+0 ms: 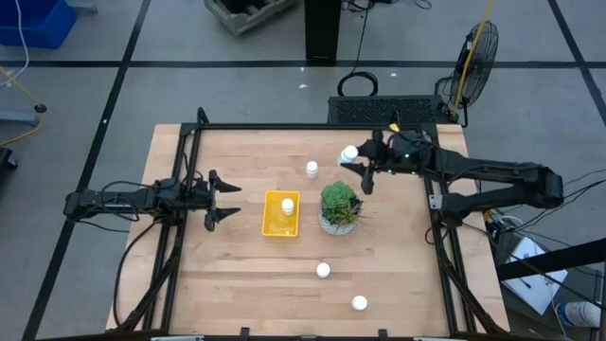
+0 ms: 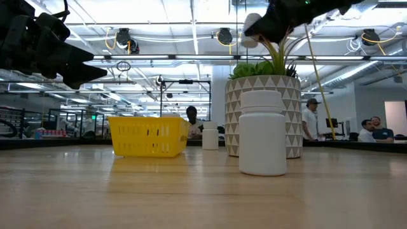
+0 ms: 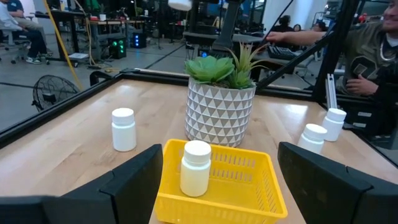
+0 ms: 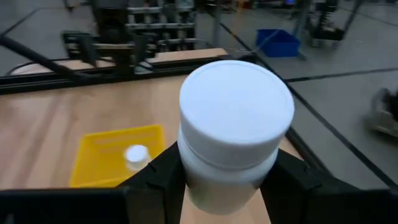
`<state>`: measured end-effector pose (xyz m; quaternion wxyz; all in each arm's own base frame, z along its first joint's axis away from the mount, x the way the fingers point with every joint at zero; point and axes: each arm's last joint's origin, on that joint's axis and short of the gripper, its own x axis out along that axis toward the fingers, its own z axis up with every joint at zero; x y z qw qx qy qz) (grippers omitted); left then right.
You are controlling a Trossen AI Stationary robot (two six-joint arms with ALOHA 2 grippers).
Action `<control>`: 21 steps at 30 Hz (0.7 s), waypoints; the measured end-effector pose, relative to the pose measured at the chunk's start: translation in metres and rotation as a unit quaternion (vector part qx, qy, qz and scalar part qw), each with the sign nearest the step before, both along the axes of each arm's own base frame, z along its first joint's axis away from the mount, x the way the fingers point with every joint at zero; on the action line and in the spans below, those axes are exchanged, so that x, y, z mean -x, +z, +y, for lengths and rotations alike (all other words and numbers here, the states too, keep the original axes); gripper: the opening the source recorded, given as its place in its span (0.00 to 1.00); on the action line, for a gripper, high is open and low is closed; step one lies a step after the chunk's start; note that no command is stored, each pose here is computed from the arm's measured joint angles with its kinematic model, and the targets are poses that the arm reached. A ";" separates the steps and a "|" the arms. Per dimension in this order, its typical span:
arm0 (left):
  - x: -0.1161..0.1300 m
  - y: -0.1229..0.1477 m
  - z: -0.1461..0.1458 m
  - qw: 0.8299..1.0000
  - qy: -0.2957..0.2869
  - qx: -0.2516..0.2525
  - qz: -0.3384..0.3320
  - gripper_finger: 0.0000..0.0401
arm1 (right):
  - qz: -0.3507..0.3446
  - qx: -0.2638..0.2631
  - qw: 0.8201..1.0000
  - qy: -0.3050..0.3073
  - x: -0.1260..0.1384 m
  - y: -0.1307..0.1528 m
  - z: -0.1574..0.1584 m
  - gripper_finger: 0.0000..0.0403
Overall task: Pick and place pill bottles into a basket
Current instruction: Put the white medicine bottle into the yellow basket
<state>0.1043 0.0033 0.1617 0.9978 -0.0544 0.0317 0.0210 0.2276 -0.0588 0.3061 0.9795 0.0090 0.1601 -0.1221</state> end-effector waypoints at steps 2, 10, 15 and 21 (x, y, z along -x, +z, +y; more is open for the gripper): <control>0.000 0.001 0.000 1.000 0.000 0.000 -0.003 0.81 | 0.001 0.000 1.000 0.013 -0.009 0.004 0.004 0.38; 0.000 0.002 0.000 0.999 0.002 0.038 -0.012 0.81 | -0.001 0.003 0.998 0.065 -0.044 0.018 0.025 0.38; 0.000 0.002 0.000 0.999 0.002 0.039 -0.012 0.81 | 0.008 0.006 0.996 0.094 -0.067 0.019 0.038 0.38; 0.000 0.003 0.000 0.999 0.002 0.038 -0.016 0.81 | 0.017 0.000 0.994 0.110 -0.090 0.008 0.046 0.38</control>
